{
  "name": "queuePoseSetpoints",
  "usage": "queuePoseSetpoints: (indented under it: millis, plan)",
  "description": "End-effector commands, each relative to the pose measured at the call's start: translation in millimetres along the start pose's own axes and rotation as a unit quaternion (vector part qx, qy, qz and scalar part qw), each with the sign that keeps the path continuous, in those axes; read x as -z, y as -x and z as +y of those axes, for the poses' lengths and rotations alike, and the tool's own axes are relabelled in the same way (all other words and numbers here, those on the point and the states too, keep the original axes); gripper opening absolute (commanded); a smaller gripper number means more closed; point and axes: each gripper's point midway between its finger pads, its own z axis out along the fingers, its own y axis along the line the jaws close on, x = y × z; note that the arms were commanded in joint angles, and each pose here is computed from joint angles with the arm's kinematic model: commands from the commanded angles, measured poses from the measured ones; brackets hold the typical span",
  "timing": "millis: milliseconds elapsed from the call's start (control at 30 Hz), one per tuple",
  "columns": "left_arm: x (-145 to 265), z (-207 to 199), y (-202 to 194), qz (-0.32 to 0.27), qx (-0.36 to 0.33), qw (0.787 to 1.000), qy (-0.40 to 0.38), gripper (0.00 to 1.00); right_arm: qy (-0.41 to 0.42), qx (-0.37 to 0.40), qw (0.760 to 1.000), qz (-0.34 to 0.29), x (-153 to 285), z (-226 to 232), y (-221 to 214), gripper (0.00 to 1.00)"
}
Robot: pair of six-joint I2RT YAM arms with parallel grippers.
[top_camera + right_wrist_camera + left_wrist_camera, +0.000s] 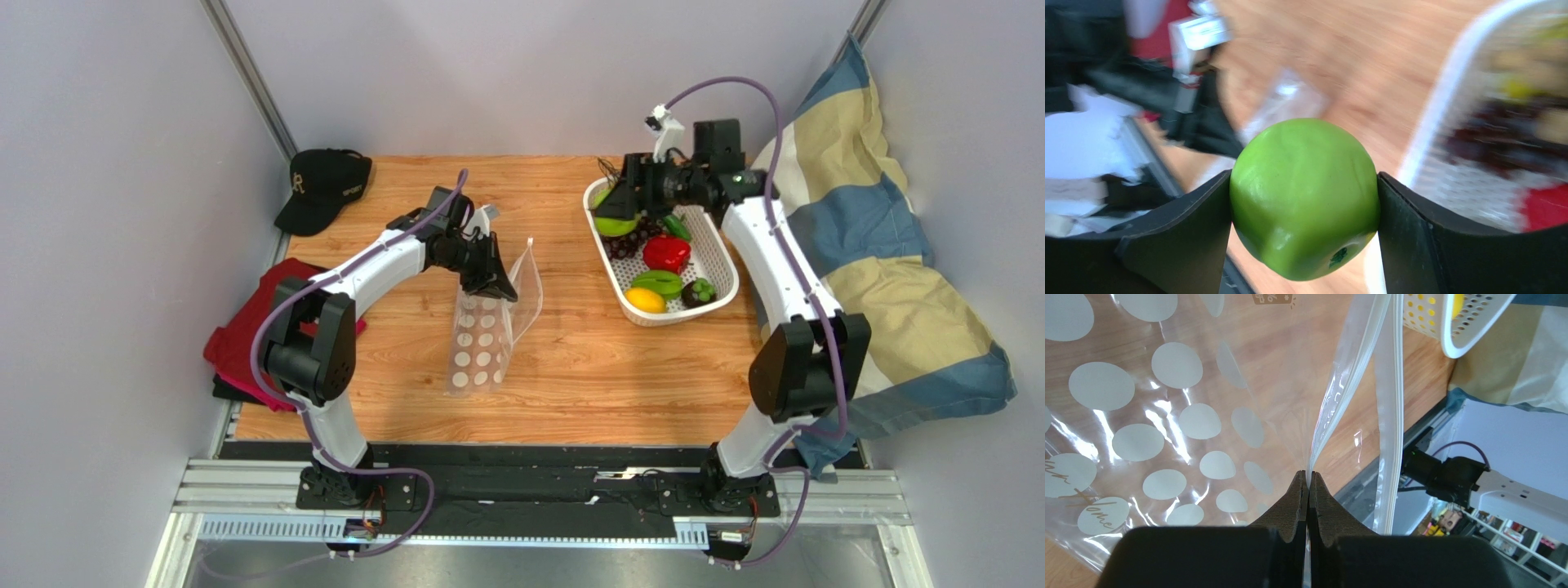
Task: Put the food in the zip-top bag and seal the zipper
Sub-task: Place the fake fruit in the zipper food storage bag.
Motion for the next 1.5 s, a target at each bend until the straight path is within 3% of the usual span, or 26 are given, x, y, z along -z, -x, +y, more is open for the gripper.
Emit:
queuePoseSetpoints:
  millis: [0, 233, 500, 700, 967, 1000, 1100, 1133, 1233, 1467]
  plan:
    - [-1, -22, 4, 0.004, 0.003, 0.999, -0.054, 0.0, 0.196, -0.062, 0.974, -0.099, -8, 121, 40, 0.0]
    - [3, -37, 5, 0.003, 0.006, 0.996, -0.093, 0.0, 0.256, -0.03, 0.963, -0.078, -54, 170, -22, 0.0]
    - [13, -40, 6, -0.002, 0.026, 0.991, -0.128, 0.0, 0.197, 0.038, 0.979, 0.021, -82, 130, -111, 0.0]
    - [18, -53, 7, -0.002, 0.032, 0.985, -0.168, 0.0, 0.137, 0.17, 0.971, 0.096, -94, 101, -165, 0.0]
    - [22, -59, 0, 0.013, 0.025, 0.982, -0.186, 0.0, 0.086, 0.215, 0.962, 0.146, -115, 97, -163, 0.01]
    - [22, -59, -1, 0.014, 0.026, 0.982, -0.187, 0.0, 0.088, 0.215, 0.959, 0.162, -113, 103, -169, 0.04]
    - [24, -61, -3, 0.017, 0.023, 0.981, -0.191, 0.0, 0.104, 0.198, 0.962, 0.156, -106, 123, -152, 0.39]
    - [25, -61, -3, 0.017, 0.023, 0.981, -0.192, 0.0, 0.108, 0.197, 0.963, 0.152, -102, 128, -147, 0.63]
    - [31, -65, -2, 0.014, 0.019, 0.98, -0.198, 0.0, 0.126, 0.203, 0.961, 0.138, -81, 146, -129, 0.93]
    - [44, -73, -2, 0.01, 0.02, 0.976, -0.215, 0.0, 0.133, 0.212, 0.96, 0.128, -35, 165, -109, 0.99]
